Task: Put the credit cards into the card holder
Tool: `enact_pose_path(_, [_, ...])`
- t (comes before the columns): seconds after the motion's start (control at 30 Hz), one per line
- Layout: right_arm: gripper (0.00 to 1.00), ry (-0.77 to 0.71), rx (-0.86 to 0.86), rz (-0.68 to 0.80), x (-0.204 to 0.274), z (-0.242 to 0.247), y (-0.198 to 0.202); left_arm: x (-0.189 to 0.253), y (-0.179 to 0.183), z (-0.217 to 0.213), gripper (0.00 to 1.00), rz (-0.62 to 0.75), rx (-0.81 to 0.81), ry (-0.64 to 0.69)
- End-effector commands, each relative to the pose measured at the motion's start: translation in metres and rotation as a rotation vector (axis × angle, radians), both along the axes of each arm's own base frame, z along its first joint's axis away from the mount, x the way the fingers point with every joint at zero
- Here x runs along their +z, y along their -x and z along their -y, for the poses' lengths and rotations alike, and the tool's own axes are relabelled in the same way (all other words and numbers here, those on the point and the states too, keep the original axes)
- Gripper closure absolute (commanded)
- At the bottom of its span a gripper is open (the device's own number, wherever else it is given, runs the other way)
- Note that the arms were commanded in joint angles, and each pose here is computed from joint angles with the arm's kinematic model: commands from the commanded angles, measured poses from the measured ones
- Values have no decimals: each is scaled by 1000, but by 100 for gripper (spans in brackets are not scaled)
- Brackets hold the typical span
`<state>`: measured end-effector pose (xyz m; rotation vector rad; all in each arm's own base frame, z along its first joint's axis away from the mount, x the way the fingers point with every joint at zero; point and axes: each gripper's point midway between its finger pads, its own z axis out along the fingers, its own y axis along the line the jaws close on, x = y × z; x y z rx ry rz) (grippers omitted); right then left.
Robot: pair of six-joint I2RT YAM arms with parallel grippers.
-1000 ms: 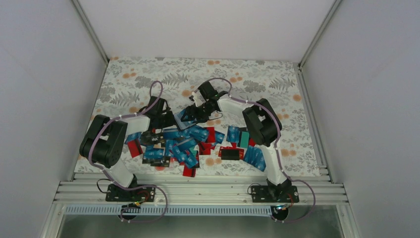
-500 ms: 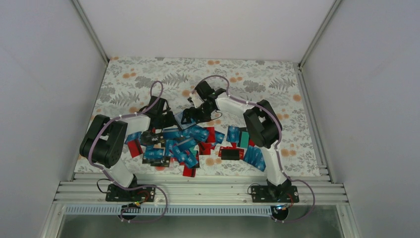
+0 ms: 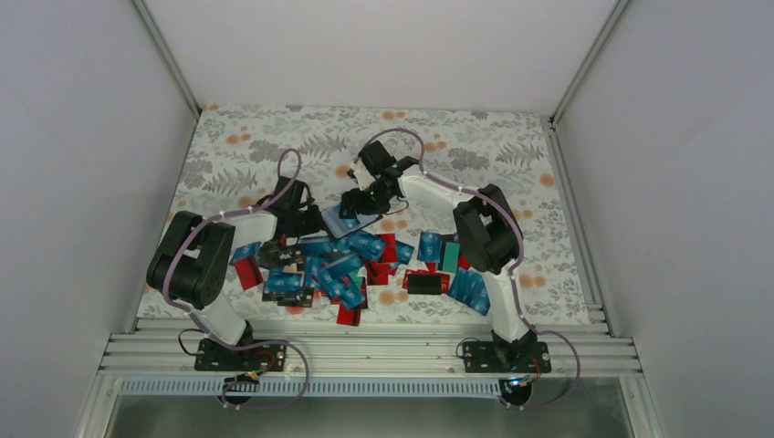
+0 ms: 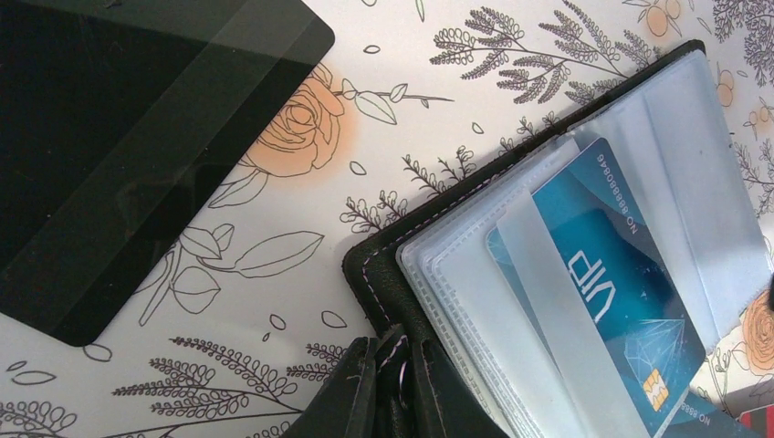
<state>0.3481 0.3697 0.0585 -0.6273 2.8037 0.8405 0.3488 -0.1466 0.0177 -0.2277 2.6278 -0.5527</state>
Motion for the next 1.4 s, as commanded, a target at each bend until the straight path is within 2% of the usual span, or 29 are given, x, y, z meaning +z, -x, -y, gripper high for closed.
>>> enact_pose_path(0.0, [30,-40,-23,108,21,-12,-27,-8,12,-7,91,-53,-6,-47])
enact_pose_path(0.1, [42,-52,-29,116,17,-17,-33,-8,12,-7,91,-52,-8,-47])
enact_pose_path(0.17, [43,-51,-35,113,11,-18,-36,-8,12,-7,91,-53,-9,-46])
enact_pose_path(0.33, [38,-45,-39,81,-4,-22,-37,-8,12,-6,91,-52,-11,-44])
enact_pose_path(0.53, [37,-40,-36,48,-19,-22,-33,-8,13,-5,91,-55,-15,-38])
enact_pose_path(1.37, [37,-79,31,-4,-15,-56,0,-10,12,-5,91,-57,-16,-37])
